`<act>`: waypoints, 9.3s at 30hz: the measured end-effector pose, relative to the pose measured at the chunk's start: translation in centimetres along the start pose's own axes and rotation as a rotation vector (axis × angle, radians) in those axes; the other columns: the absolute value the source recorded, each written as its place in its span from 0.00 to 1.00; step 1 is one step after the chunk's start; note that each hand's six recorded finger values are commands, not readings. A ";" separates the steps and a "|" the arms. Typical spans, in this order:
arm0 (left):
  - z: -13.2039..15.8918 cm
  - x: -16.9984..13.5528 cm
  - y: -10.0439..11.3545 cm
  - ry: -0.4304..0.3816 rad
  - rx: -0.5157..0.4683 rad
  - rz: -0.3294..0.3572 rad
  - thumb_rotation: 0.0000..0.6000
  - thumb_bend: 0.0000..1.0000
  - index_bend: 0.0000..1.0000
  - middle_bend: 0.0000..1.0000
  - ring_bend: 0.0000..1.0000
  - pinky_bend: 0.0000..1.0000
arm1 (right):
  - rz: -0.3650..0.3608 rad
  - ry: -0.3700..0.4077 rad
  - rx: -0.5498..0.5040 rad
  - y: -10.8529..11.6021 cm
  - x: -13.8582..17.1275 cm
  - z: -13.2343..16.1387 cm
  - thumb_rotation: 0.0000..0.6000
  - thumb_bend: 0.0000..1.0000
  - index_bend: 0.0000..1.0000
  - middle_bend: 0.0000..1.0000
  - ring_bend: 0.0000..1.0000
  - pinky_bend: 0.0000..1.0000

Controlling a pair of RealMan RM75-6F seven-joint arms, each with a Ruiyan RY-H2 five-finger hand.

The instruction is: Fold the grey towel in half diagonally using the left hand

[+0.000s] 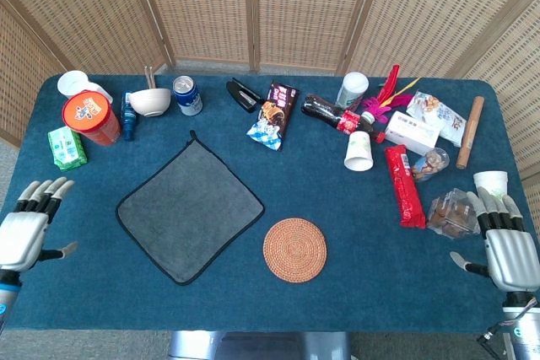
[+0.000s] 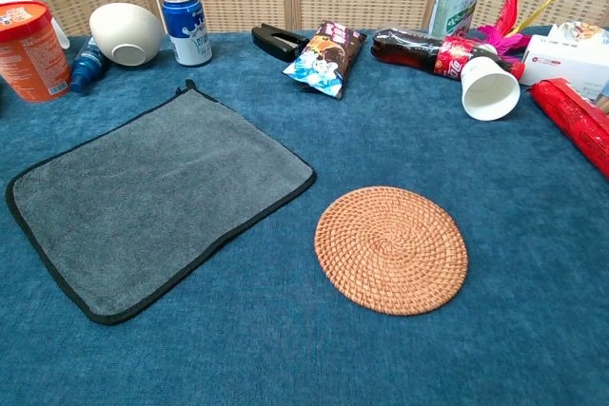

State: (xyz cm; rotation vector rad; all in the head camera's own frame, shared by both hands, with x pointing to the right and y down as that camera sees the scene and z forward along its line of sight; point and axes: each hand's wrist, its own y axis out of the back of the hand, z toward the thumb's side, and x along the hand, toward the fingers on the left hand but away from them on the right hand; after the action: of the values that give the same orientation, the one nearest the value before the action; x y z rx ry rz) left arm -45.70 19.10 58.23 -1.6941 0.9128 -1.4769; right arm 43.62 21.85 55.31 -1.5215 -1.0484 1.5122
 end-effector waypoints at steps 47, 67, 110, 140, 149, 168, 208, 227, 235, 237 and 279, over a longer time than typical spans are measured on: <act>24.3 19.0 -4.2 -0.504 0.376 -0.162 1.00 0.03 0.20 0.00 0.00 0.00 | -0.012 -0.057 -0.038 1.0 -0.4 -1.7 0.89 0.00 0.00 0.00 0.00 0.00; 28.6 21.5 -6.3 -0.506 0.435 -0.174 1.00 0.09 0.26 0.00 0.00 0.00 | -0.025 -0.067 -0.075 1.7 -0.3 -2.3 0.88 0.00 0.00 0.00 0.00 0.00; 29.4 23.5 -8.4 -0.464 0.514 -0.206 1.00 0.24 0.41 0.00 0.00 0.01 | -0.035 -0.072 -0.109 2.3 0.0 -2.8 0.90 0.00 0.00 0.00 0.00 0.00; 29.3 23.4 -7.3 -0.454 0.504 -0.166 1.00 0.31 0.60 0.00 0.00 0.04 | -0.027 -0.069 -0.110 2.0 0.0 -2.7 0.94 0.00 0.00 0.00 0.00 0.00; 29.3 22.5 -6.8 -0.465 0.467 -0.174 1.00 0.34 0.65 0.00 0.00 0.04 | -0.025 -0.064 -0.113 2.0 0.1 -2.6 0.95 0.00 0.00 0.00 0.00 0.00; 26.7 20.5 -5.4 -0.438 0.442 -0.207 1.00 0.34 0.55 0.00 0.00 0.04 | -0.029 -0.043 -0.117 2.2 0.3 -2.0 0.96 0.00 0.00 0.00 0.00 0.00; 25.1 22.8 -3.7 -0.361 0.405 -0.146 1.00 0.20 0.18 0.00 0.00 0.02 | -0.015 -0.014 -0.136 2.0 -0.5 -0.8 0.97 0.00 0.00 0.00 0.00 0.00; 27.2 23.4 -5.8 -0.375 0.444 -0.175 1.00 0.20 0.33 0.00 0.00 0.03 | -0.011 -0.030 -0.148 2.0 -0.3 -1.5 0.96 0.00 0.00 0.00 0.00 0.00; 28.3 23.8 -6.5 -0.371 0.448 -0.183 1.00 0.25 0.33 0.00 0.00 0.03 | -0.008 -0.028 -0.152 2.0 -0.3 -1.4 0.96 0.00 0.00 0.00 0.00 0.00; 28.8 23.9 -6.8 -0.373 0.446 -0.188 1.00 0.27 0.33 0.00 0.00 0.03 | -0.006 -0.027 -0.152 2.0 -0.3 -1.4 0.97 0.00 0.00 0.00 0.00 0.00; 29.5 23.9 -8.4 -0.383 0.509 -0.209 1.00 0.48 0.64 0.00 0.00 0.04 | -0.004 -0.022 -0.179 2.1 -0.3 -1.5 0.97 0.00 0.00 0.00 0.00 0.00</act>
State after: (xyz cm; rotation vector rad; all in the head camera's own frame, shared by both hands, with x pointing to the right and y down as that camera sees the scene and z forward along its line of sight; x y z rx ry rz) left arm -13.45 4.47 74.35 -1.6271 0.1390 -1.3035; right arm 45.28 20.86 53.58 -1.6263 -1.2262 1.4679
